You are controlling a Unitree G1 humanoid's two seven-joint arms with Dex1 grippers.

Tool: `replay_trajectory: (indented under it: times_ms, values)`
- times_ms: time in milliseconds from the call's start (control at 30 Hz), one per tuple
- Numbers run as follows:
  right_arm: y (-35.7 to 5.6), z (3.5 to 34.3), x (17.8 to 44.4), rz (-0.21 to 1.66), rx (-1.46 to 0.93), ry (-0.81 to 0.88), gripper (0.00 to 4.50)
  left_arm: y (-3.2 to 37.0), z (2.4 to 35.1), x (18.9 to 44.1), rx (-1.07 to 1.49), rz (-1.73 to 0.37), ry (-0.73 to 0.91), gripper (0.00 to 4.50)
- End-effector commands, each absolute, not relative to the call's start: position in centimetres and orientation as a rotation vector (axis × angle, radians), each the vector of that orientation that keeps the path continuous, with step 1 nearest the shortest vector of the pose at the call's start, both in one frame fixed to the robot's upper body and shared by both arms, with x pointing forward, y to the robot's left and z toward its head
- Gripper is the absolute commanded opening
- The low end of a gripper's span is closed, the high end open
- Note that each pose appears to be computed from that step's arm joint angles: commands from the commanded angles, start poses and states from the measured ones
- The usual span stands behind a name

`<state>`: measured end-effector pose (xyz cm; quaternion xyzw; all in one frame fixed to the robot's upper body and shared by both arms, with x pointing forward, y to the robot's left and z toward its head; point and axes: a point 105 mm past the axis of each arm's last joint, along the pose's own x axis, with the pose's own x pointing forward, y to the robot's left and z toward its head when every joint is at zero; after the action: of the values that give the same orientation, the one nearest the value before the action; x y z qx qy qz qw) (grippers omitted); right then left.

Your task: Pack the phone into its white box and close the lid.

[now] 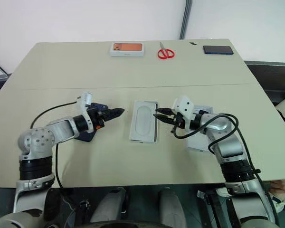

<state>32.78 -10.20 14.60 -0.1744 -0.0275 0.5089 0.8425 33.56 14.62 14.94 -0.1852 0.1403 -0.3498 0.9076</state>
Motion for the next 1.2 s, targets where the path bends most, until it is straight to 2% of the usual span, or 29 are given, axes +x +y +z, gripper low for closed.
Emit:
replay_trajectory:
  times_ms: [33,67,267,433,667,1200]
  values:
    - [-8.4,15.4,33.5,1.050,-0.428,-0.110,0.02,16.0,17.1,33.0,-0.168,-0.774,0.086,3.75]
    - [-8.1,15.1,33.7,1.045,-0.455,-0.101,0.02,16.4,17.4,32.7,-0.114,-0.784,0.038,3.75]
    - [-6.1,14.2,33.9,1.103,-0.557,-0.068,0.02,18.1,16.5,31.8,-0.023,-0.811,-0.014,3.75]
    - [-5.2,13.0,34.1,1.131,-0.624,0.000,0.02,18.5,16.4,31.8,-0.050,-0.799,-0.032,3.75]
    - [-6.0,10.5,34.6,1.118,-0.777,0.117,0.02,18.5,16.4,31.6,-0.033,-0.796,-0.048,3.75]
    - [-8.0,10.0,34.4,1.113,-0.846,0.205,0.02,17.6,16.7,31.8,-0.050,-0.805,-0.064,3.75]
